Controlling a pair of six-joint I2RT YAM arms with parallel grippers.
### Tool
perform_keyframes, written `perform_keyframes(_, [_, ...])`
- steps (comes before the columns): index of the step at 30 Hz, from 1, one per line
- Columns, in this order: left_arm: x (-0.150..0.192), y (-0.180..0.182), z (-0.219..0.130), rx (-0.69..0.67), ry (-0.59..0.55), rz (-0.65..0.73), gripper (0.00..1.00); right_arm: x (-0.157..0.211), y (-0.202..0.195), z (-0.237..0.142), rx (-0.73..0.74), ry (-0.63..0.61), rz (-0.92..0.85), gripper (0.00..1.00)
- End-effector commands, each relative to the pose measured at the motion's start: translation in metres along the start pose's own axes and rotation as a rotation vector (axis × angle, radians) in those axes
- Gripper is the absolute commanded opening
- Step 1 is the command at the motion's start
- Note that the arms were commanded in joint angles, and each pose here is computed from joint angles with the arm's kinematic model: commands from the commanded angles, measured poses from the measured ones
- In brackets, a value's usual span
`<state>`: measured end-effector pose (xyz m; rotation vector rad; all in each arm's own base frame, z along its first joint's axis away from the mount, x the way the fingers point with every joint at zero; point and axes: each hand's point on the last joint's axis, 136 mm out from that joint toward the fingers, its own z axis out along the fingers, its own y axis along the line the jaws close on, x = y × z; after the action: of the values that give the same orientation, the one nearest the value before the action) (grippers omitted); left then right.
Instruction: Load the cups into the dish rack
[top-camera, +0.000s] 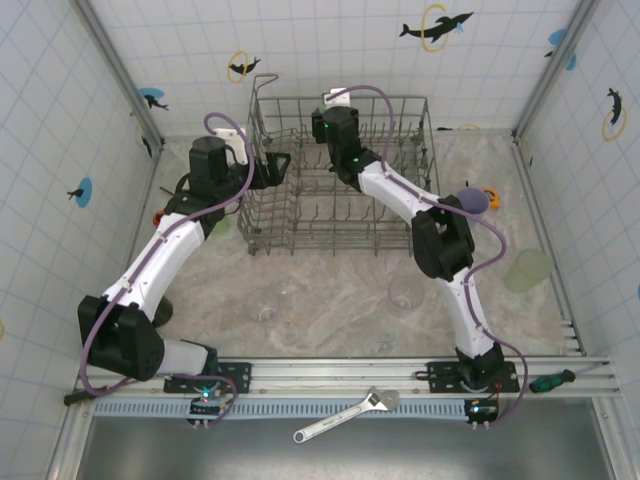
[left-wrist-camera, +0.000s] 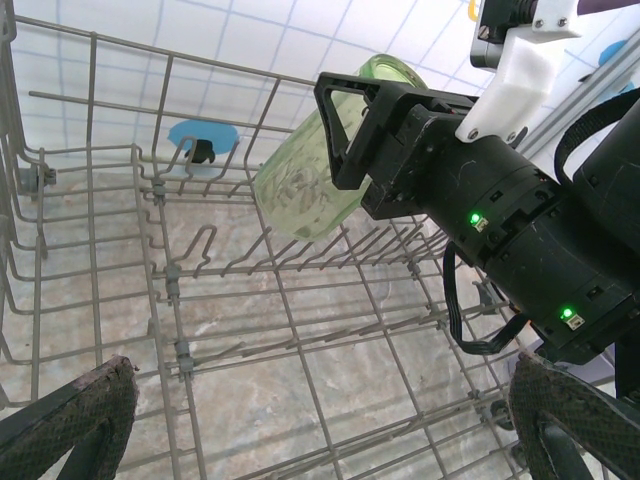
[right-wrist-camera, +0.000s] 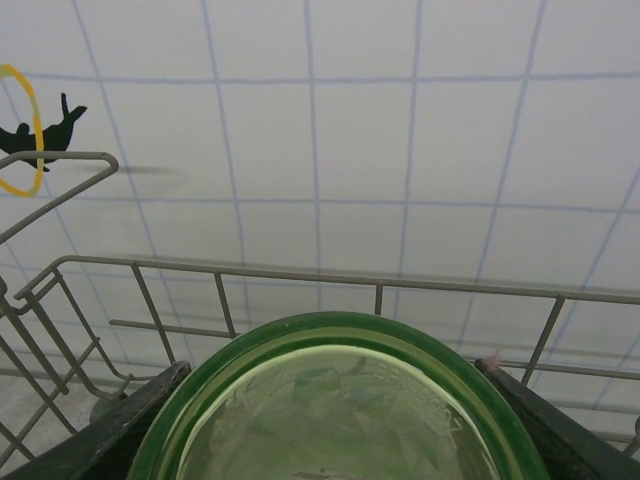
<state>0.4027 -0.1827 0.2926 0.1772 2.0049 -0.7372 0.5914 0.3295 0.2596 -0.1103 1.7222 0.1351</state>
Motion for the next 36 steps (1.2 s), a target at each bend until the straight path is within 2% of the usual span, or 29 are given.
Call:
perform_keyframes(1, [-0.008, -0.006, -0.003, 0.019, -0.018, -0.002, 0.98, -0.025, -0.005, -0.008, -0.002, -0.041, 0.051, 0.44])
perform_keyframes(19, [-0.008, -0.007, -0.003, 0.021, -0.016, -0.002, 0.98, -0.006, -0.002, -0.002, -0.029, 0.007, 0.079, 0.44])
perform_keyframes(20, [-0.008, -0.007, -0.003, 0.021, -0.017, -0.001, 0.98, 0.012, 0.0, 0.004, -0.027, 0.033, 0.071, 0.44])
perform_keyframes(32, [-0.007, -0.006, -0.002, 0.021, -0.013, -0.003, 0.98, 0.055, -0.002, 0.015, -0.003, 0.111, 0.043, 0.44])
perform_keyframes(36, [-0.006, -0.006, -0.001, 0.021, -0.01, -0.003, 0.98, 0.07, 0.001, 0.019, -0.013, 0.133, 0.046, 0.47])
